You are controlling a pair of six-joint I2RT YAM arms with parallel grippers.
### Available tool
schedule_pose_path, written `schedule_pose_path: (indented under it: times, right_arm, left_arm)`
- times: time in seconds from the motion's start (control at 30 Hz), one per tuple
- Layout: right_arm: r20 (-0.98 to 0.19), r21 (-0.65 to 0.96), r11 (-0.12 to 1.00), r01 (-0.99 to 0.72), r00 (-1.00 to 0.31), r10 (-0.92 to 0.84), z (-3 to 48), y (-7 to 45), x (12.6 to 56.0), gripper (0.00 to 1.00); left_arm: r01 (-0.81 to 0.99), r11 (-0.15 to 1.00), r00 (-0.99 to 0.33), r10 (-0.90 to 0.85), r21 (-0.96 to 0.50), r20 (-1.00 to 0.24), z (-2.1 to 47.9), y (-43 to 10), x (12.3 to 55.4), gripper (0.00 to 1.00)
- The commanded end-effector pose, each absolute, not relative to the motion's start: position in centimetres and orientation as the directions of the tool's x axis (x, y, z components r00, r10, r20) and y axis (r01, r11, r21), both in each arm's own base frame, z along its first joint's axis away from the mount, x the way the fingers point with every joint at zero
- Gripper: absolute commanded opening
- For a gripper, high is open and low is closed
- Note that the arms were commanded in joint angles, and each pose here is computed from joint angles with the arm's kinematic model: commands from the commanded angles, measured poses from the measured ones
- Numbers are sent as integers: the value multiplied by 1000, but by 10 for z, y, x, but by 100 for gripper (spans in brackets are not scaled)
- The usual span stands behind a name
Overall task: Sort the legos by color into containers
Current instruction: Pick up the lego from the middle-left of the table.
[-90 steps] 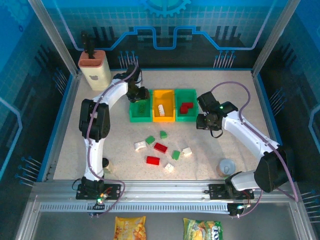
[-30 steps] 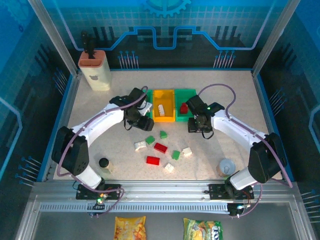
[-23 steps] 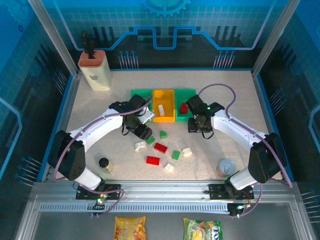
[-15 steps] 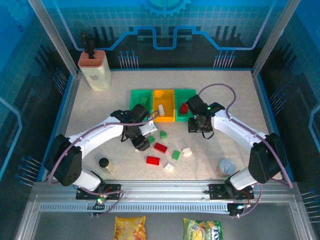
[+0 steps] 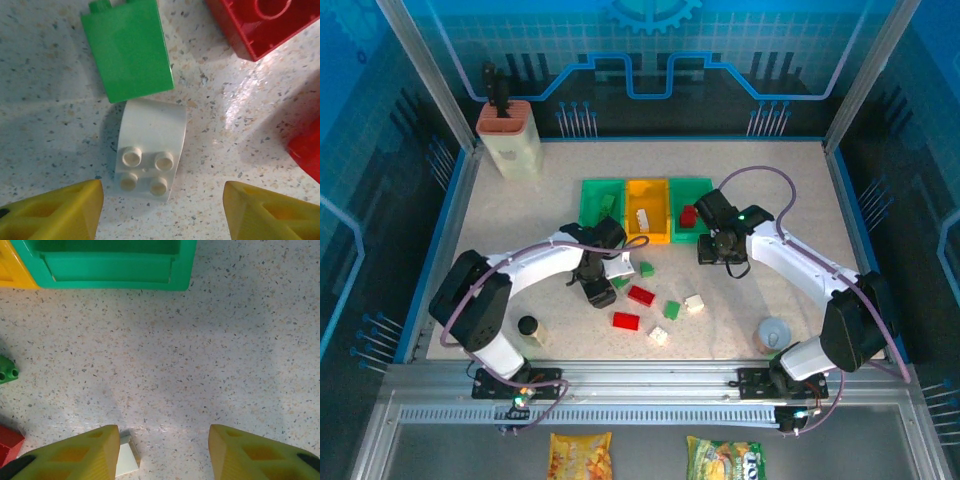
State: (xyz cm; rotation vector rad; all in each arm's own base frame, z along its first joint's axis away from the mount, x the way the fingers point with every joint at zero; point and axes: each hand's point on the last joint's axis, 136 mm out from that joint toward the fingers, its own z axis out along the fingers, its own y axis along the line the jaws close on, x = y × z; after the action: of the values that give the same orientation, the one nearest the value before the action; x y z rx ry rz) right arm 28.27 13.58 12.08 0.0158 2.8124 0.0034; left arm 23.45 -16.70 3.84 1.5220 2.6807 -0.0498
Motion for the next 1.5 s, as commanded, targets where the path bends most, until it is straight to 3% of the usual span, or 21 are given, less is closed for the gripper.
schedule_pose_path:
  times: [0.0,0.53,1.07,1.47]
  right_arm:
    - [-332,-17,1000,0,-943,-5,127,133,279,51]
    - [-324,-36,999,16,-946,4,127,127,274,51]
    - [-341,-49,999,15,-940,-3,131,123,274,51]
    - [-354,-57,998,19,-935,-2,134,120,273,51]
  left_arm:
    - [860,509,-509,860,3,-44,35,-169,235,65]
    - [854,520,-520,854,-19,9,17,-173,241,57]
    - [852,522,-523,853,-26,-7,33,-176,242,36]
    - [843,537,-537,840,-32,-79,62,-183,242,34]
